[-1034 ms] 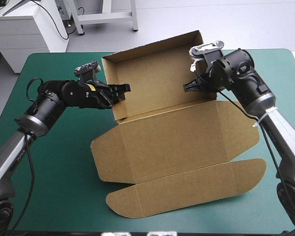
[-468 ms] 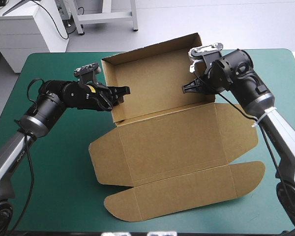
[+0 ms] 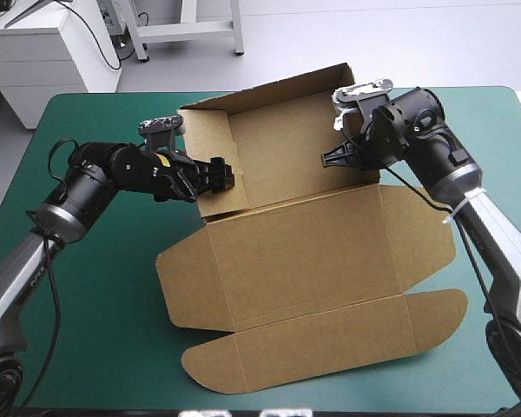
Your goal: Fold the box
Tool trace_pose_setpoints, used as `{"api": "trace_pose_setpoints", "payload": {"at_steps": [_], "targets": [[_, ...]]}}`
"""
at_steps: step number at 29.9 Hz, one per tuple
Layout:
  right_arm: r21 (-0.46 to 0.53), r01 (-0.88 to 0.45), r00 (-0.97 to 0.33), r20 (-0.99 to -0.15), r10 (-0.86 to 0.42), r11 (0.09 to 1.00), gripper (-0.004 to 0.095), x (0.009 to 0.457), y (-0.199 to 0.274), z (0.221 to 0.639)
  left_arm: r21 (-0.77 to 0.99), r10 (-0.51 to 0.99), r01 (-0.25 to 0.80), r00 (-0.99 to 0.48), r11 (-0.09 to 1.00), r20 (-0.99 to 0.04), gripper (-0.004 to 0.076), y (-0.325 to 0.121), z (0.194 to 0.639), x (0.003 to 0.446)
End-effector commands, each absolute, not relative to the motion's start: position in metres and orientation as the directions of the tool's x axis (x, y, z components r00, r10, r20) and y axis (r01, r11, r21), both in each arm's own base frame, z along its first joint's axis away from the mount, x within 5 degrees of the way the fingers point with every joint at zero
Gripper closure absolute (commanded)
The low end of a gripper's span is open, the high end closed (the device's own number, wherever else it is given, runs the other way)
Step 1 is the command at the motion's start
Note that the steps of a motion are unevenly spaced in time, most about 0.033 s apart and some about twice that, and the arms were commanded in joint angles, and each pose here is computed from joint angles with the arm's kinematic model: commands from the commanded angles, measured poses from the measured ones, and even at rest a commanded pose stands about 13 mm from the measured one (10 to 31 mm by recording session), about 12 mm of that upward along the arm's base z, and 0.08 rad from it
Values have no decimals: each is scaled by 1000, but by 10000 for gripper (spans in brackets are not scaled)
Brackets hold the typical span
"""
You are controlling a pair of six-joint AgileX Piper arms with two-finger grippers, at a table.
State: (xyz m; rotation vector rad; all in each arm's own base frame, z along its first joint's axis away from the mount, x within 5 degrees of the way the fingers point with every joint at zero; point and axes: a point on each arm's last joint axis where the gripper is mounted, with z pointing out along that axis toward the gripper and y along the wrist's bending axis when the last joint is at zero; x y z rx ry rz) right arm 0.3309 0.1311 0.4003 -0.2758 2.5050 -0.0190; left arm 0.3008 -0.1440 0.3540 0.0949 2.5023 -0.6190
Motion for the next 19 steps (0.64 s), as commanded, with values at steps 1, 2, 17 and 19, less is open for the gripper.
{"api": "trace_pose_setpoints", "payload": {"at_steps": [1, 2, 17, 19], "targets": [[-54, -194, -733, -656, -182, 979, 913, 324, 128, 423, -433, -96, 235, -781, 870, -617, 51, -143, 381, 294], [-53, -195, -734, -655, -181, 979, 912, 324, 129, 423, -435, -99, 236, -779, 869, -620, 51, -143, 382, 294], [-60, -193, -746, -639, -186, 979, 912, 323, 128, 422, -529, -201, 155, -808, 834, -553, 67, -140, 404, 278], [-60, -193, -746, -639, -186, 979, 912, 323, 128, 422, -555, -246, 122, -804, 823, -542, 108, -139, 407, 277]]}}
